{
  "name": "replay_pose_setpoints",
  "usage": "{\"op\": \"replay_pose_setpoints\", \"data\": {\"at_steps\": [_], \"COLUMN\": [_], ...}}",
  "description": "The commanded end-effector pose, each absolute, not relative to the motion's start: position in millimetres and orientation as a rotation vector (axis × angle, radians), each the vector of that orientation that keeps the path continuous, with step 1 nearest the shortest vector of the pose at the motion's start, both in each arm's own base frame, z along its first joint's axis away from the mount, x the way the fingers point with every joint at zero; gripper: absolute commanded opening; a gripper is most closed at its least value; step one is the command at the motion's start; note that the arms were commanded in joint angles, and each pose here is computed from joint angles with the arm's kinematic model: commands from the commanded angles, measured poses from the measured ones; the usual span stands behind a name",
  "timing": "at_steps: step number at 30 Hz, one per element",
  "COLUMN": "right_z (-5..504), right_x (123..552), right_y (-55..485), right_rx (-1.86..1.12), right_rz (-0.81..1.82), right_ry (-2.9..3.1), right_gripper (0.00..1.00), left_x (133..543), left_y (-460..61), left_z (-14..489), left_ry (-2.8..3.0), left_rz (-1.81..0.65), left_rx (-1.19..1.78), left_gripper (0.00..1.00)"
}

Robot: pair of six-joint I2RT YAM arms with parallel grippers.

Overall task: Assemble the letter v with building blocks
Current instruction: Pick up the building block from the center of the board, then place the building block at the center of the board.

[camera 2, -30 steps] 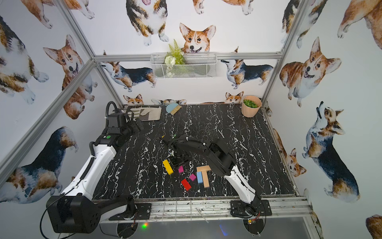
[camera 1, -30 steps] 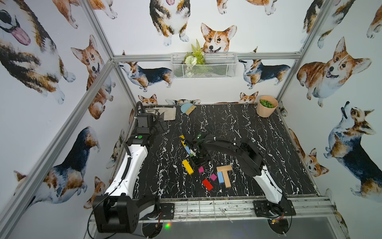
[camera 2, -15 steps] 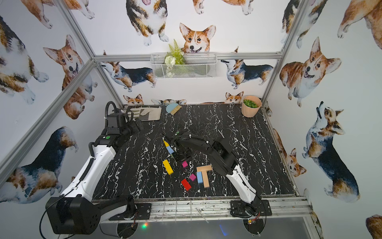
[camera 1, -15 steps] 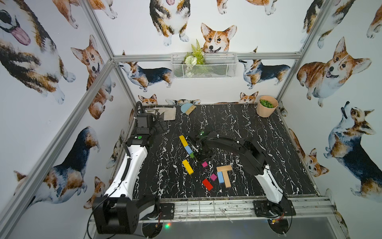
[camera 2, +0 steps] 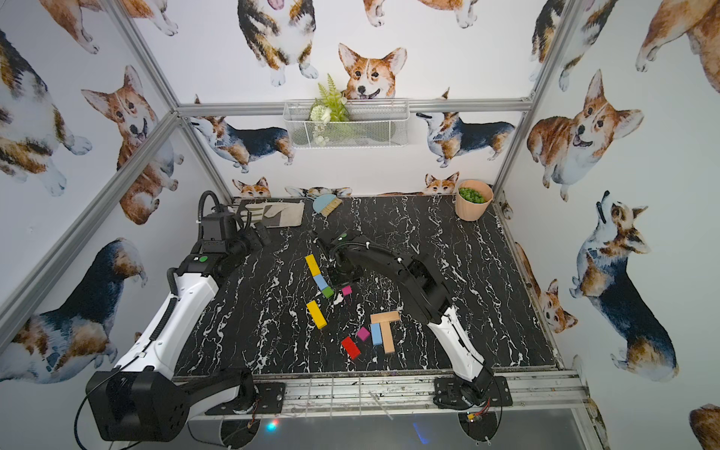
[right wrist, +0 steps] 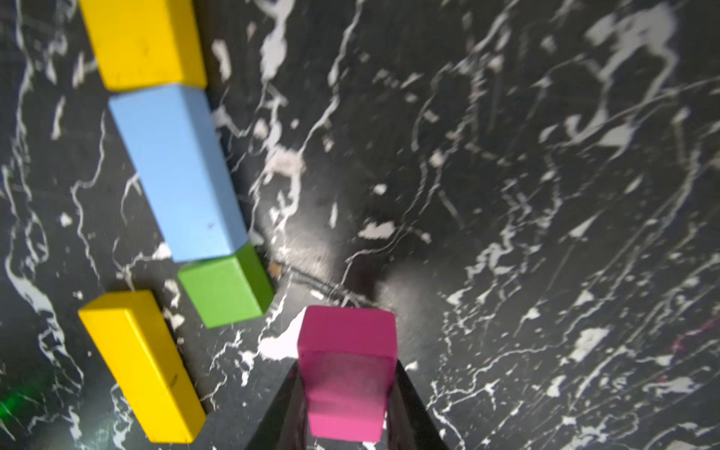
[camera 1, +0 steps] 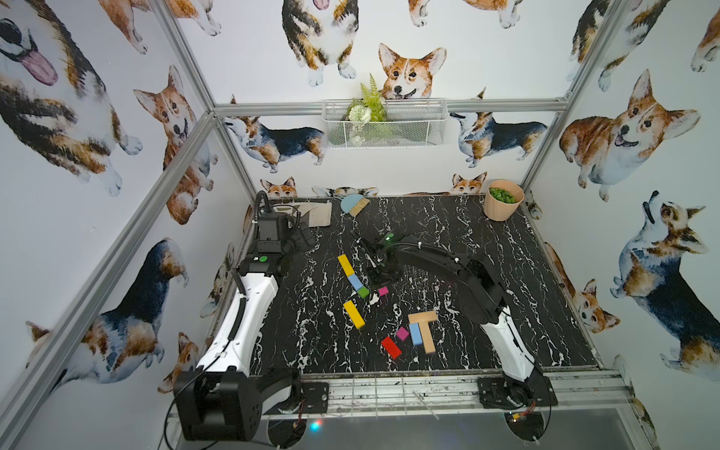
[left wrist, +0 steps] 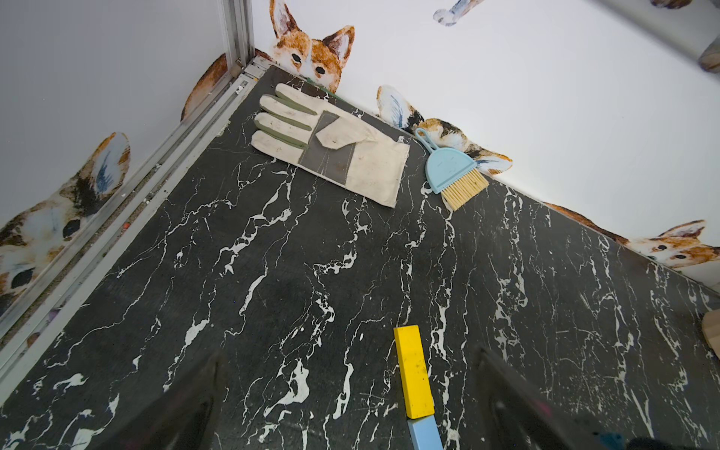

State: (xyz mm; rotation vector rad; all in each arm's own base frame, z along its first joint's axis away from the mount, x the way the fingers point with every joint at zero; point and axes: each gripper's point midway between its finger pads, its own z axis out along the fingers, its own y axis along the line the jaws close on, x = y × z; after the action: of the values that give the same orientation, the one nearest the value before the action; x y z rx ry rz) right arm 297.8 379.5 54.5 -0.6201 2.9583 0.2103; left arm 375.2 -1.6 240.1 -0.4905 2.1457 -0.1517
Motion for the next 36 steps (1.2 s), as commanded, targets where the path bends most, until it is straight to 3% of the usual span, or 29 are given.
{"op": "replay_pose_setpoints", "data": {"at_steps": [1,14,28,36], "right_z": [69,64,42,36], "right_x": [314,341,336,337], "right_y": [401,411,404,403], "right_rx": [-0.395,0.173,0.512,0.548], "right_rz": [0.402,0.601,0.632,0.627], "right_ry": [2.925,2.886,2.915,2.926], "right_gripper": [0.21,0.15,0.16,0.19], "left_x": [377,380,380,381], "left_y": [-1,-6,-7,-8], "left_z": [244,254,254,254], "left_ry": [2.132,2.111,2.11,2.107], "left_rz": [-0.156,-0.195,-0.195,-0.201], "left_rx": [-0.488,-0.475,-0.466,-0.463], "left_gripper": [1.0,1.0,1.0,1.0]}}
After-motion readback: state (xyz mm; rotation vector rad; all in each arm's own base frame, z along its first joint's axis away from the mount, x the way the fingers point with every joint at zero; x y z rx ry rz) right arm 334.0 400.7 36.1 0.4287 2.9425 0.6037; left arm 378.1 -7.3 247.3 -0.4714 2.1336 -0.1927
